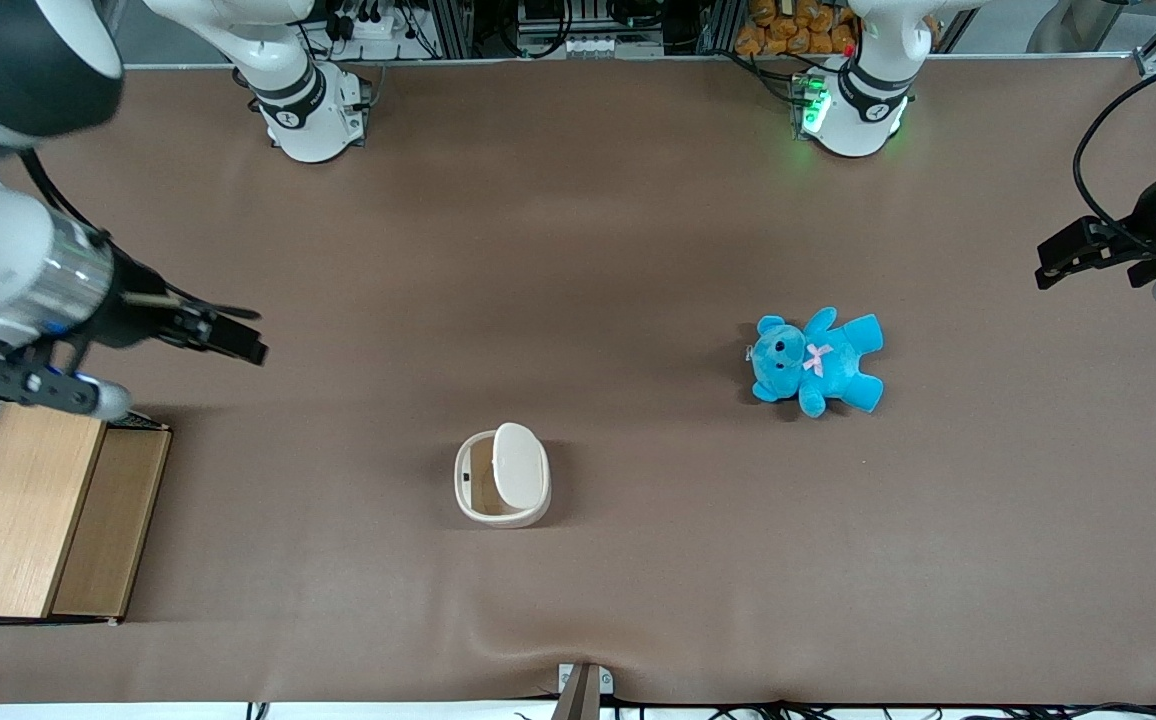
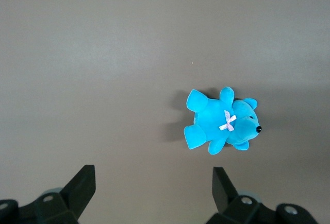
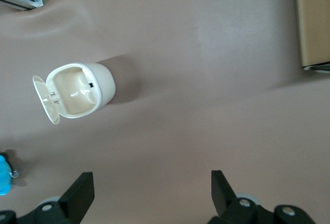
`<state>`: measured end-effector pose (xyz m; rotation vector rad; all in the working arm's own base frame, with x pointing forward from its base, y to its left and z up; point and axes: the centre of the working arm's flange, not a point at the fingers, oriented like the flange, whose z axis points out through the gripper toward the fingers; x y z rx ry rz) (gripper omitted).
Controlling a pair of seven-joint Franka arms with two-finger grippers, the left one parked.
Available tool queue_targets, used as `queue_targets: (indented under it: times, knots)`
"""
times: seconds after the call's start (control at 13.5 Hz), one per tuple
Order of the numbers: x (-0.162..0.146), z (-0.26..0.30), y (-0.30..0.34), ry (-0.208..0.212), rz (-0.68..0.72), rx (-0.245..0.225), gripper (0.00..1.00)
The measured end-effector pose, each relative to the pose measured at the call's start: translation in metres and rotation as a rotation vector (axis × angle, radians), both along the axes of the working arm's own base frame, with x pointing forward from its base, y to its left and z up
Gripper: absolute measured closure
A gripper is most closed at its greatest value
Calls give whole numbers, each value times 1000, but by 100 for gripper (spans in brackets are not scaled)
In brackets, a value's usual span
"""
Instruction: Open trash can with right arm
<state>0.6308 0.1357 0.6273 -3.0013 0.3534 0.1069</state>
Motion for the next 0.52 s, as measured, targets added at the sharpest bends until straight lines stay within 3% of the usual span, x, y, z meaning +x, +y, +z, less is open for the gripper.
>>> queue_targets:
  times: [0.52]
  knots:
    - [-39,34,-63,-13,83,-75,0]
